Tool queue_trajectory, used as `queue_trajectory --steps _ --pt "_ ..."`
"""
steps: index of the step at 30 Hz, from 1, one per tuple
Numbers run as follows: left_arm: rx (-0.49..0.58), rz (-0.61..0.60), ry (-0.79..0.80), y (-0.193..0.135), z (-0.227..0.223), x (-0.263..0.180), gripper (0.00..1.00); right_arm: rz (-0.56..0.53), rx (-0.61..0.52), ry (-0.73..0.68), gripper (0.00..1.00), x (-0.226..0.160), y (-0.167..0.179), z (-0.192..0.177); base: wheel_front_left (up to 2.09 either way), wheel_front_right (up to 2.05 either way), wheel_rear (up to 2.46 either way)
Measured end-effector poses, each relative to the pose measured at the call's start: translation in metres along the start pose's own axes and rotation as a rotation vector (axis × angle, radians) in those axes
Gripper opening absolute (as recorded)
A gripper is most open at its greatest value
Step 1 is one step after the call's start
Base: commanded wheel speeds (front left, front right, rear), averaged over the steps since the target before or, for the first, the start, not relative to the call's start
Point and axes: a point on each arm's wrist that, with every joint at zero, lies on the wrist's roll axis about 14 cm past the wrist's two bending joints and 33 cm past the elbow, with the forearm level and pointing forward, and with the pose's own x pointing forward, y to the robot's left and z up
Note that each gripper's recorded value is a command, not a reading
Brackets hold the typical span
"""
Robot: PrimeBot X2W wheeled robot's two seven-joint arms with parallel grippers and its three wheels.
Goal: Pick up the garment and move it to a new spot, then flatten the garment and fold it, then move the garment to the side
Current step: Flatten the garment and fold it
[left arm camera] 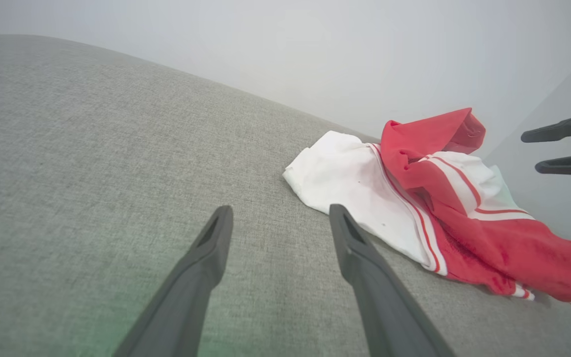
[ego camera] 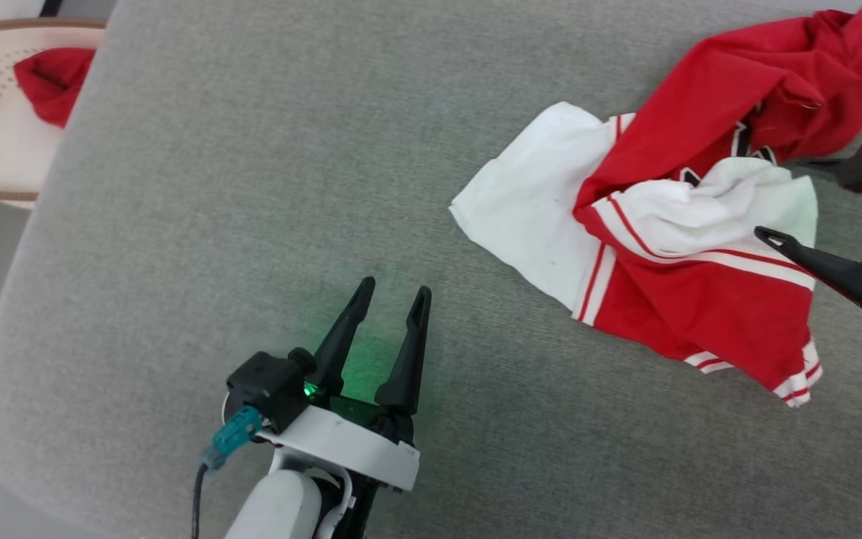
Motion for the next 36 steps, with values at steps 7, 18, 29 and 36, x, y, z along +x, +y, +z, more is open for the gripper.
queue_trajectory --steps 7,18,29,36 --pt "0.015 0.033 -0.018 0.008 0.008 -0.007 1.0 0.032 -0.084 0.078 1.0 0.018 0.01 -0.003 0.0 0.0 0.0" --pt "0.033 0.066 -0.029 0.015 0.013 -0.013 1.0 0.067 -0.089 0.153 0.0 0.035 0.019 -0.023 0.0 0.0 0.0" --pt "0.051 0.049 -0.024 0.012 0.01 -0.007 1.0 0.021 0.024 0.081 0.0 0.027 0.0 -0.028 0.0 0.0 0.0" --pt "0.062 0.036 -0.029 0.008 0.011 -0.007 1.0 -0.099 0.219 -0.016 0.0 -0.015 -0.036 -0.041 0.0 0.0 0.0"
